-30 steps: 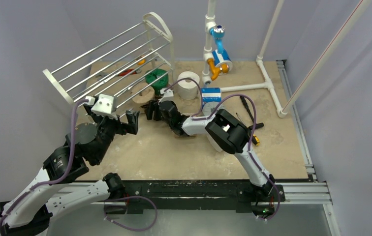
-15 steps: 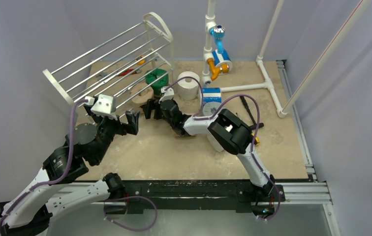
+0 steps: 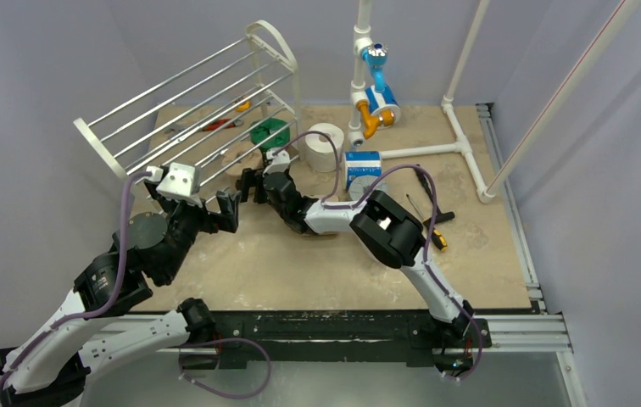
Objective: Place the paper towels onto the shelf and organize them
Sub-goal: Place the paper towel on the shelf.
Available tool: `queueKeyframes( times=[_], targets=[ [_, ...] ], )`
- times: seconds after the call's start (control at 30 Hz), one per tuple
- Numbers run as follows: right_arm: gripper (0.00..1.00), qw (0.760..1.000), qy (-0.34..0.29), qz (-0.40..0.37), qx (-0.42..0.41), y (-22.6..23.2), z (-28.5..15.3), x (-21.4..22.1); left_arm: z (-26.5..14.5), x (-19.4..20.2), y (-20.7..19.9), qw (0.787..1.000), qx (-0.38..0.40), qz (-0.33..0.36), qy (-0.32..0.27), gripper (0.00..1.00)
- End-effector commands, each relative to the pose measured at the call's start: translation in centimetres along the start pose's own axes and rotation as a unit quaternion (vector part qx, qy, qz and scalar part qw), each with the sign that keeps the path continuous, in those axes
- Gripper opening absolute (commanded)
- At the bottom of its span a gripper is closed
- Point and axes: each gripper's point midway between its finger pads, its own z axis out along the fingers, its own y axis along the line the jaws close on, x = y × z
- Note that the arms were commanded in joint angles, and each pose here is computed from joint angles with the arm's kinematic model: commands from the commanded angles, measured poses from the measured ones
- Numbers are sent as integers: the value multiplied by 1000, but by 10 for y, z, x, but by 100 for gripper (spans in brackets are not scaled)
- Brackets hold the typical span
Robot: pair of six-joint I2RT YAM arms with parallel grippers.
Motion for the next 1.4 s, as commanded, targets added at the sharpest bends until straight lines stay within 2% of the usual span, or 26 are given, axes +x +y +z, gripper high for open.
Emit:
queueKeyframes(
  times=[0.0,0.37,0.77,1.1,1.37],
  targets=[
    [87,999,-20,12,35,-10,9,-11,0,-7,2,1000,-3,-6,-11,100],
    [87,996,-39,25,75,-36,3,-20,2,-5,1,1000,-5,-1,-9,100],
    [97,999,-37,-5,4,-7,-17,-36,0,-3,-1,1000,1,-11,-7,100],
    [99,997,-31,-18,-70,38,-62,-69,-5,0,2,1000,2,-21,-7,100],
    [99,997,-27,-27,-74,45,-109,-106,-9,-1,5,999,5,-32,-13,100]
  ],
)
